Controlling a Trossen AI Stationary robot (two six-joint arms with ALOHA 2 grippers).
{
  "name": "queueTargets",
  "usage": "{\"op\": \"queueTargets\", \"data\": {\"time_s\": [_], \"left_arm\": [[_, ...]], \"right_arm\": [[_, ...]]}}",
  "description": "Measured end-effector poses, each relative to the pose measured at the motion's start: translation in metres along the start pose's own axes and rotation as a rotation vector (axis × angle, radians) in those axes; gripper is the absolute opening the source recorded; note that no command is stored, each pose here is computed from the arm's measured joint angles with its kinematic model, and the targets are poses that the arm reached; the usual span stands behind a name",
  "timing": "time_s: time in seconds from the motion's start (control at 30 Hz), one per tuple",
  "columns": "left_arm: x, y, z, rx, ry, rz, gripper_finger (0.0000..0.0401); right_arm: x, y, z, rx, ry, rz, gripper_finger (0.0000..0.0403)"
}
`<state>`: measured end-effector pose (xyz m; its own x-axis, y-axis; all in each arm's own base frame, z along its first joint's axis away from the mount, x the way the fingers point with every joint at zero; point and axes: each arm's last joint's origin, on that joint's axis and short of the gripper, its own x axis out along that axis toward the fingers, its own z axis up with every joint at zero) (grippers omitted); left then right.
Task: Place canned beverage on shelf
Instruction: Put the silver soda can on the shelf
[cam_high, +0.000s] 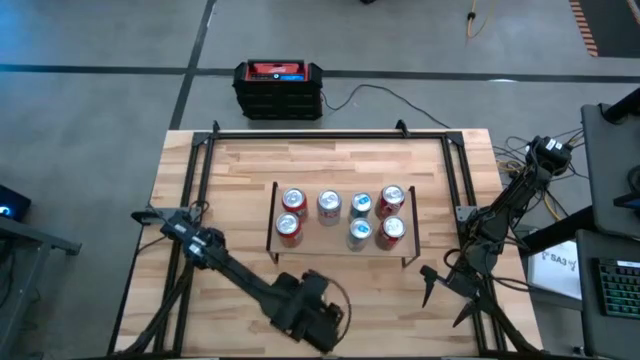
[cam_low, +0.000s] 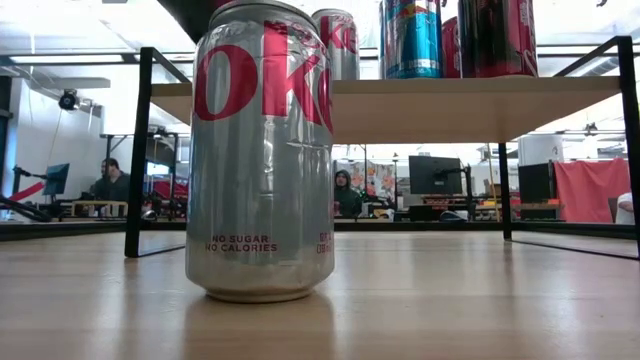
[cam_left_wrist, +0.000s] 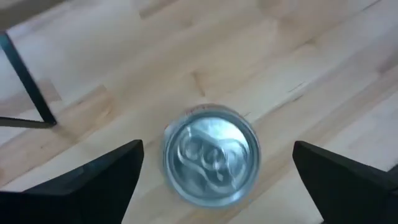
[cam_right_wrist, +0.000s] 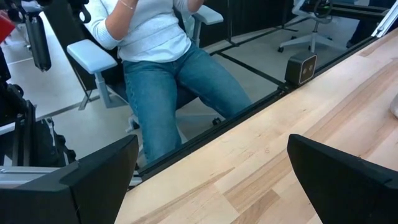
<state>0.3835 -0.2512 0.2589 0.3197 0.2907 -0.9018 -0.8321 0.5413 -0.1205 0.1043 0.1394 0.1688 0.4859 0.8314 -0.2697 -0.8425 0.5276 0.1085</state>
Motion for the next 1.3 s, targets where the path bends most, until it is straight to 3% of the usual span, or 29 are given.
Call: {"op": "queueTargets", "data": {"time_s": [0.17,0.33,0.57,0.7,1.07,1.3], "left_arm": [[-0.015,0.004,-0.030,-0.048,-0.145,-0.022,0.0399],[-0.012,0.010,-0.055,-0.126,-0.197,0.028,0.0400],[-0.001,0.007,-0.087,-0.066,-0.408,-0.037,0.0400],[0.010,0.007,-0.105,-0.096,-0.439,-0.051,0.0400],[0.026,0.005,-0.126,-0.070,-0.597,-0.117,0.0400],[0.037,-0.001,-0.131,-0.054,-0.598,-0.134,0.0400]], "right_arm": [[0.000,0.000,0.000,0.000,0.000,0.000,0.0400],[0.000,0.000,0.000,0.000,0.000,0.000,0.0400],[0.000,0.000,0.000,0.001,0.000,0.000,0.0400],[0.000,0.000,0.000,0.000,0.000,0.000,0.0400],[0.000,0.000,0.000,0.001,0.000,0.000,0.0400],[0.000,0.000,0.000,0.001,0.000,0.000,0.0400]]}}
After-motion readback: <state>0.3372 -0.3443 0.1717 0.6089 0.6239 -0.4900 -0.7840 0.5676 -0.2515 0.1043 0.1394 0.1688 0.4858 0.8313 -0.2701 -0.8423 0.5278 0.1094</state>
